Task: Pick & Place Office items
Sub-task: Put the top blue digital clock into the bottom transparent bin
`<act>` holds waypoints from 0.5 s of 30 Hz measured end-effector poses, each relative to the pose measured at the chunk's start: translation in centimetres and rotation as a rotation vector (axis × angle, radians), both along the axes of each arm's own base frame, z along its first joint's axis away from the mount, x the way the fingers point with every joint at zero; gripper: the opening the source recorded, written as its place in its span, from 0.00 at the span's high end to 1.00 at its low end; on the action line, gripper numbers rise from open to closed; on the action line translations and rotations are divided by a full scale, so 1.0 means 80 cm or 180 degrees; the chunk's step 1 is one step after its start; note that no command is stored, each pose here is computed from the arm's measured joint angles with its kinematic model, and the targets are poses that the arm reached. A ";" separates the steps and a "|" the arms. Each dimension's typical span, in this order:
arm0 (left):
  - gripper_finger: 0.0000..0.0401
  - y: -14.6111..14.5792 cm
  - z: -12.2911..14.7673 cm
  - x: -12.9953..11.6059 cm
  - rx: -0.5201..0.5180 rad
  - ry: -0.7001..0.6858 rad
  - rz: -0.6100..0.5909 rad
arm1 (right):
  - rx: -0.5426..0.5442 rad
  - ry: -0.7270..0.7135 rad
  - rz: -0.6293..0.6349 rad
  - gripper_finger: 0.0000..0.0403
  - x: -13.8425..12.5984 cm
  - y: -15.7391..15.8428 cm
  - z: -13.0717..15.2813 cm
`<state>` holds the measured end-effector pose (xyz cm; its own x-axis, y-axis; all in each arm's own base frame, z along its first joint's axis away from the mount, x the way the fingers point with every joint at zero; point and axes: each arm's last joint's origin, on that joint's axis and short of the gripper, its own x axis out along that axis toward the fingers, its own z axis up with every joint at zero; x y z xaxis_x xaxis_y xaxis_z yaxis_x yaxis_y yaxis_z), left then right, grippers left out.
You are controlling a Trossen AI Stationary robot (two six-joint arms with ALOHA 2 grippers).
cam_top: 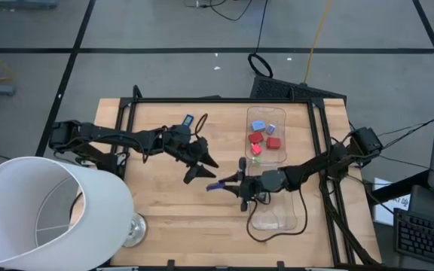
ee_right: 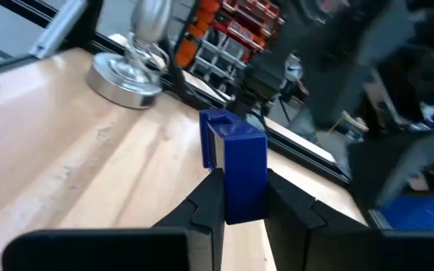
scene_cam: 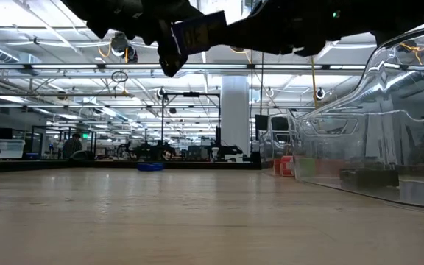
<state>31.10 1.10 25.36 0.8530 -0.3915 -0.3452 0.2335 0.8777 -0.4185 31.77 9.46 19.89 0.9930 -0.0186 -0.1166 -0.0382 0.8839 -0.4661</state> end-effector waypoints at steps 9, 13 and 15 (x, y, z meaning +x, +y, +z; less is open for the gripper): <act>0.49 0.016 0.011 -0.010 0.0030 -0.0086 0.0041 | 0.0022 0.0174 0.0004 0.85 -0.009 -0.001 0.007; 0.51 0.027 0.027 -0.024 0.0307 -0.0279 0.0055 | 0.0258 0.0311 -0.0015 0.85 -0.029 -0.001 0.030; 0.52 0.030 0.032 -0.032 0.0464 -0.0400 0.0082 | 0.0456 0.0329 -0.0003 0.85 -0.042 0.000 0.045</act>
